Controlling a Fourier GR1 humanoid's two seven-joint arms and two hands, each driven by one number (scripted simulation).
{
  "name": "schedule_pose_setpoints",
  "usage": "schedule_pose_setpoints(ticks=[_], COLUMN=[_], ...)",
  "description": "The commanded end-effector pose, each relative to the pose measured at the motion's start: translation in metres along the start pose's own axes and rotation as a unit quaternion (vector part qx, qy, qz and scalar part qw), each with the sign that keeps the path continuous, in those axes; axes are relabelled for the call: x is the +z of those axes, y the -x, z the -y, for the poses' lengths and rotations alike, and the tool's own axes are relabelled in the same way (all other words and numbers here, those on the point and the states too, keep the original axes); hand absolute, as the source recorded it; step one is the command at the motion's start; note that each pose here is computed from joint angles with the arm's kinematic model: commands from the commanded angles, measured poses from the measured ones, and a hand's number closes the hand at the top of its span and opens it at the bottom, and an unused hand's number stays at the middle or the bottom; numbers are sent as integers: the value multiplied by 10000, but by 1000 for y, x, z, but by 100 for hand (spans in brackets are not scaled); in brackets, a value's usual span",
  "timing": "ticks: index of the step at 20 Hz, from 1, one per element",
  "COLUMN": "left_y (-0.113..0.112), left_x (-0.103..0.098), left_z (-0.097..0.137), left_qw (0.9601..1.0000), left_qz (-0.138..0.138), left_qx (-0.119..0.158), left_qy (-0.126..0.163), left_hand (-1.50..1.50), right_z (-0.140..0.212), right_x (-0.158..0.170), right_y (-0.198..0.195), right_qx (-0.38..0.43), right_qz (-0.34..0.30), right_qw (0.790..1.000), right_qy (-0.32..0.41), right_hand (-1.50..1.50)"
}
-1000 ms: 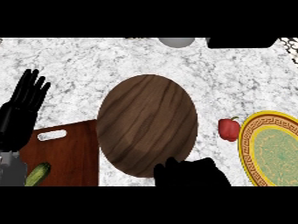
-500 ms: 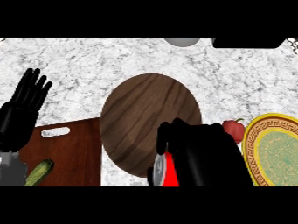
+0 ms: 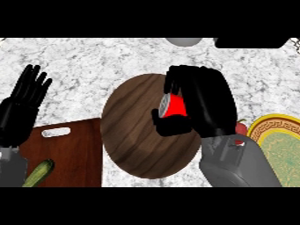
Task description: Pick the can from the plate and place it in the bowl
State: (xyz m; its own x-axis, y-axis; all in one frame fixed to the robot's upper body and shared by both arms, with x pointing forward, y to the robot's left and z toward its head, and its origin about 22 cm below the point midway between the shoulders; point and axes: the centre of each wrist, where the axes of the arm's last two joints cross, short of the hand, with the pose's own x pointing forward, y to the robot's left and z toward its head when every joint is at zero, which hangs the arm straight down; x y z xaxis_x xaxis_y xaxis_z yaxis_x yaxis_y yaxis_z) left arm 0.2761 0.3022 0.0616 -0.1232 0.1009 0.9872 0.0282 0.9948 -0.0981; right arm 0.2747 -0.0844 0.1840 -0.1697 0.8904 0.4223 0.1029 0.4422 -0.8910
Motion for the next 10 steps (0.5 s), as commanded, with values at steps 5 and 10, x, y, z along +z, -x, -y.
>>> schedule_pose_setpoints(ticks=[5, 10], left_y=[-5, 11], left_x=[9, 6], left_z=[15, 9], left_qw=[10000, 10000], left_qz=[-34, 6], left_qx=[28, 56], left_qy=[-8, 38], left_hand=[0, 0], right_z=[-62, -91], right_x=[-59, -79], right_y=[37, 57], right_qx=[279, -14], right_qz=[-341, -1101], right_qw=[9976, 9881], right_qy=[-532, -1073], right_hand=[150, 150])
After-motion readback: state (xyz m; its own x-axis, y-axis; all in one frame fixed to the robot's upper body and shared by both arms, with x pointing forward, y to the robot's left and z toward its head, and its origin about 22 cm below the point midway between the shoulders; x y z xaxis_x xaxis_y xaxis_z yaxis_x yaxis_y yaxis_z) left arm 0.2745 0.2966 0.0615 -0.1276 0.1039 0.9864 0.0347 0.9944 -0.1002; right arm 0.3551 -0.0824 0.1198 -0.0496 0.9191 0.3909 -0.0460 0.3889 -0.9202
